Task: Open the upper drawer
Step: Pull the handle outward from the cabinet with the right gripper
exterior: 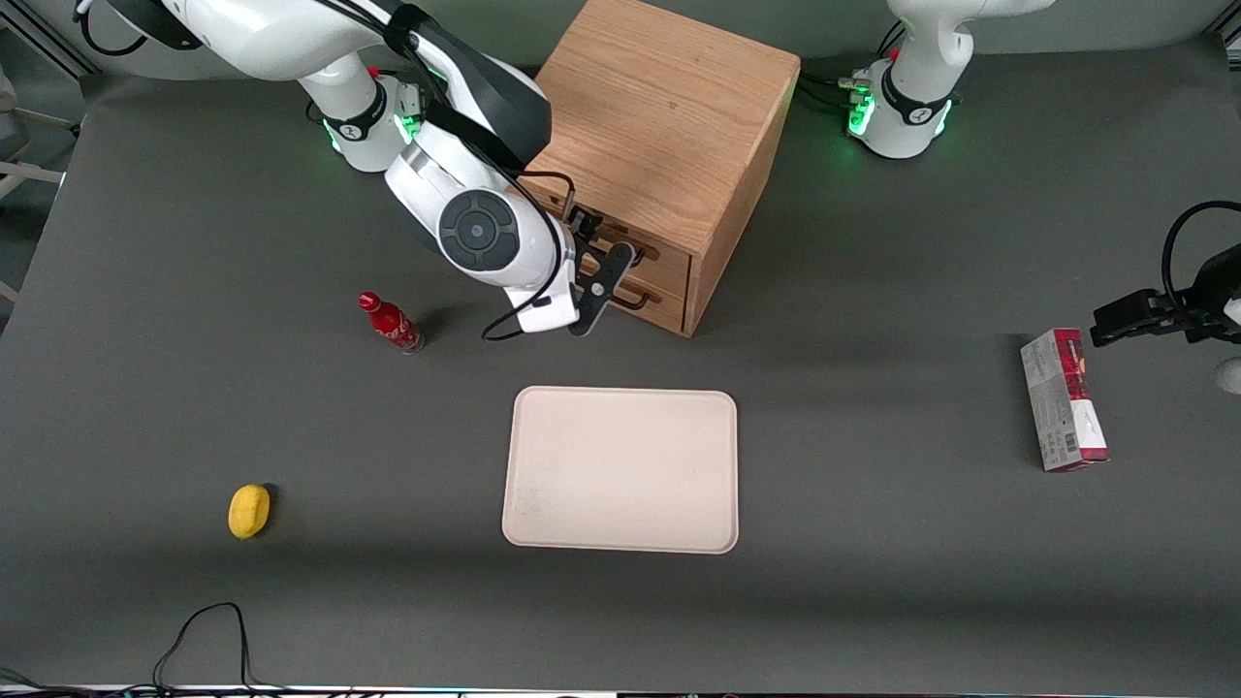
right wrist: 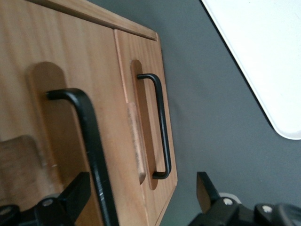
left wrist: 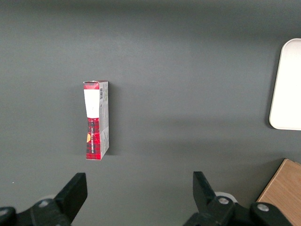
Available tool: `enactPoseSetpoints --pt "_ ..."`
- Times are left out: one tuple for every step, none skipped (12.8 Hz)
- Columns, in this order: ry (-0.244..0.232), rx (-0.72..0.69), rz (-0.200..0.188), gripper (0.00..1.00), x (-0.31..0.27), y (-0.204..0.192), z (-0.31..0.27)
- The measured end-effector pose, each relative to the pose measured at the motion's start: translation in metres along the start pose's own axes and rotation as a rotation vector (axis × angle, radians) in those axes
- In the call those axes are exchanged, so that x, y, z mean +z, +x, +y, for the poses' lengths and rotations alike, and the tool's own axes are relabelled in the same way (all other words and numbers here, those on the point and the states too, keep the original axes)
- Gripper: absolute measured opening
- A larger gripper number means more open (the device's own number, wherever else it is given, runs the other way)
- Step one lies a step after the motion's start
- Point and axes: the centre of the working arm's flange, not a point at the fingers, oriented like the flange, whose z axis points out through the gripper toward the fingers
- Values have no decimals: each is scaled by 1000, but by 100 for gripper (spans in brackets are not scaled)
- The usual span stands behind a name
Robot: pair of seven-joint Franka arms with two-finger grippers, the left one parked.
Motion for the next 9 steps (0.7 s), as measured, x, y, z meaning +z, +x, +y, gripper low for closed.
enactPoseSetpoints --pt "-10 -2 -5 100 4 0 2" --pt "-13 -7 -7 100 6 1 2" --pt "-19 -19 -6 100 6 1 2" --pt "-30 -41 -4 100 4 2 2" --pt "-44 -64 2 100 2 2 5" --pt "-59 -81 9 100 -1 2 12" --pt "-70 -85 21 100 -7 1 26" --pt "-77 -85 36 100 -14 -1 46" --pt "-82 -88 52 100 -21 -3 69"
